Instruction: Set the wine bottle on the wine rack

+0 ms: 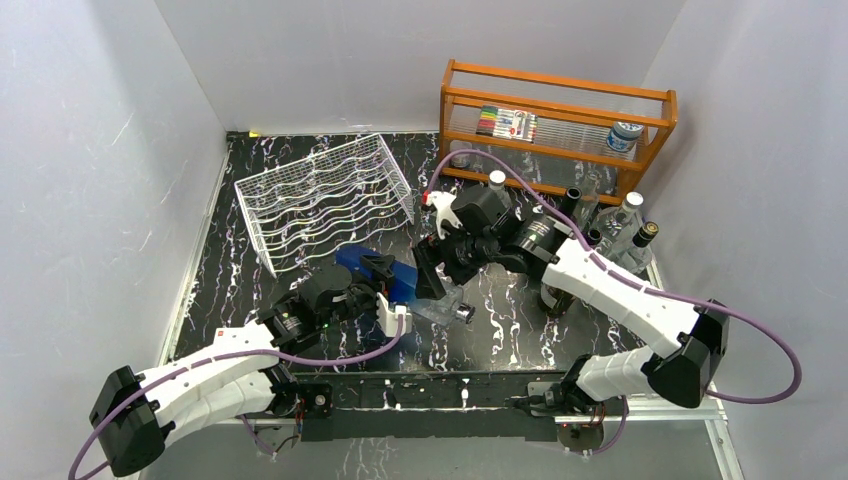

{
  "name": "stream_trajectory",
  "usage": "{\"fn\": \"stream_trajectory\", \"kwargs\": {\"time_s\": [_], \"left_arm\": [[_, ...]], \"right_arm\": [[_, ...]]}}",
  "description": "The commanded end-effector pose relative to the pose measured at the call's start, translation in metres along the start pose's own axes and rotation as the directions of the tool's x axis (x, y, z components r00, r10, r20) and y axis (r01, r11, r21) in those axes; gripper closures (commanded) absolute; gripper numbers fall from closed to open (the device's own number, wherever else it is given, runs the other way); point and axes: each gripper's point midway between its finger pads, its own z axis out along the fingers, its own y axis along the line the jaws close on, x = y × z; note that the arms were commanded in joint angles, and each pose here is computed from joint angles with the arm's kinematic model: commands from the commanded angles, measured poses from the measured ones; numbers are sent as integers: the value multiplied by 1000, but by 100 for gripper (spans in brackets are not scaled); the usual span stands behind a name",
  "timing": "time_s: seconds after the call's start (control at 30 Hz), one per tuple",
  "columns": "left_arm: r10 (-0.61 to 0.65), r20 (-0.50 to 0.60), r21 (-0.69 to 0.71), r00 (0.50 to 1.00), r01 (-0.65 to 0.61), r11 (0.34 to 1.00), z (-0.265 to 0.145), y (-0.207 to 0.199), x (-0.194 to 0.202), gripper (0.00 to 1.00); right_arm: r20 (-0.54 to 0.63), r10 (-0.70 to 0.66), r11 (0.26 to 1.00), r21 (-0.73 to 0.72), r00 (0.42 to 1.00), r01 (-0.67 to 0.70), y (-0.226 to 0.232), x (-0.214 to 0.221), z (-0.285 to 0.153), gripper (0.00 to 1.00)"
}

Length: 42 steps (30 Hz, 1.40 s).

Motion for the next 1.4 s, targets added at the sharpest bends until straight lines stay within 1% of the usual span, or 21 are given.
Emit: {"fn": "stream_trajectory", "kwargs": {"time_s": [0.0, 0.17, 0.27, 0.37, 0.5, 0.53, 0.57, 0.63, 0.67, 0.73, 0.83, 0.9, 1.0, 1.07, 1.1, 1.13, 1.17, 1.23, 1.3, 1.33, 1.37], "left_arm": [[97, 120, -221, 988, -69, 973, -14, 67, -38, 100], [107, 118, -221, 987, -79, 972, -13, 69, -39, 100], [114, 113, -216, 987, -88, 973, -12, 69, -39, 100], [114, 111, -213, 987, -88, 973, -10, 70, -38, 100], [111, 110, -217, 988, -85, 972, -9, 73, -39, 100], [106, 111, -219, 988, -80, 973, -8, 74, -39, 100], [98, 114, -228, 989, -70, 971, -9, 77, -41, 98], [88, 117, -233, 989, -59, 971, -8, 82, -42, 96], [86, 119, -235, 989, -56, 970, -8, 83, -43, 96], [85, 117, -237, 990, -55, 970, -7, 86, -43, 96], [82, 118, -236, 990, -53, 970, -4, 86, -44, 95], [76, 118, -233, 990, -47, 971, -3, 86, -44, 94], [49, 108, -231, 993, -22, 973, -3, 86, -41, 90], [26, 108, -223, 994, -1, 975, -2, 84, -40, 84], [9, 108, -224, 994, 15, 974, -3, 84, -39, 78], [-4, 105, -223, 994, 28, 974, -3, 83, -38, 70], [-17, 103, -224, 995, 40, 974, -4, 82, -37, 60], [-44, 91, -232, 995, 64, 971, -4, 81, -33, 42], [-73, 73, -228, 995, 88, 970, -4, 78, -28, 28], [-91, 63, -217, 994, 102, 971, -4, 75, -26, 7], [-107, 48, -205, 993, 115, 972, -3, 71, -22, 2]], "right_arm": [[-1, -28, 993, -112, 1000, 28, 16, 2, 8, 2], [-42, -13, 990, -142, 999, 7, 17, 15, 18, 3], [-50, -8, 988, -154, 999, 1, 18, 17, 22, 7], [-63, -3, 987, -157, 998, -7, 18, 18, 25, 17], [-76, 6, 984, -175, 997, -19, 20, 20, 29, 36], [-83, 8, 984, -178, 997, -23, 20, 22, 31, 38], [-91, 10, 983, -181, 996, -27, 20, 23, 32, 36], [-109, 12, 982, -184, 994, -33, 19, 26, 36, 22], [-116, 13, 983, -183, 993, -35, 18, 28, 37, 17], [-121, 9, 982, -184, 993, -32, 17, 30, 40, 15], [-135, 7, 982, -186, 991, -32, 17, 31, 44, 16], [-147, 0, 983, -183, 989, -27, 15, 33, 46, 23], [-153, -3, 985, -171, 988, -24, 12, 35, 48, 46], [-149, -3, 987, -158, 989, -21, 10, 35, 48, 62], [-144, -3, 989, -146, 990, -18, 8, 33, 47, 71], [-135, -5, 990, -138, 991, -14, 7, 32, 45, 79], [-123, -7, 991, -132, 992, -9, 7, 29, 43, 87], [-100, -12, 994, -112, 995, 1, 5, 23, 39, 100], [-79, -17, 996, -92, 997, 10, 4, 18, 33, 100], [-68, -19, 997, -82, 997, 13, 3, 16, 31, 100], [-56, -22, 997, -71, 998, 18, 2, 14, 28, 100]]}}
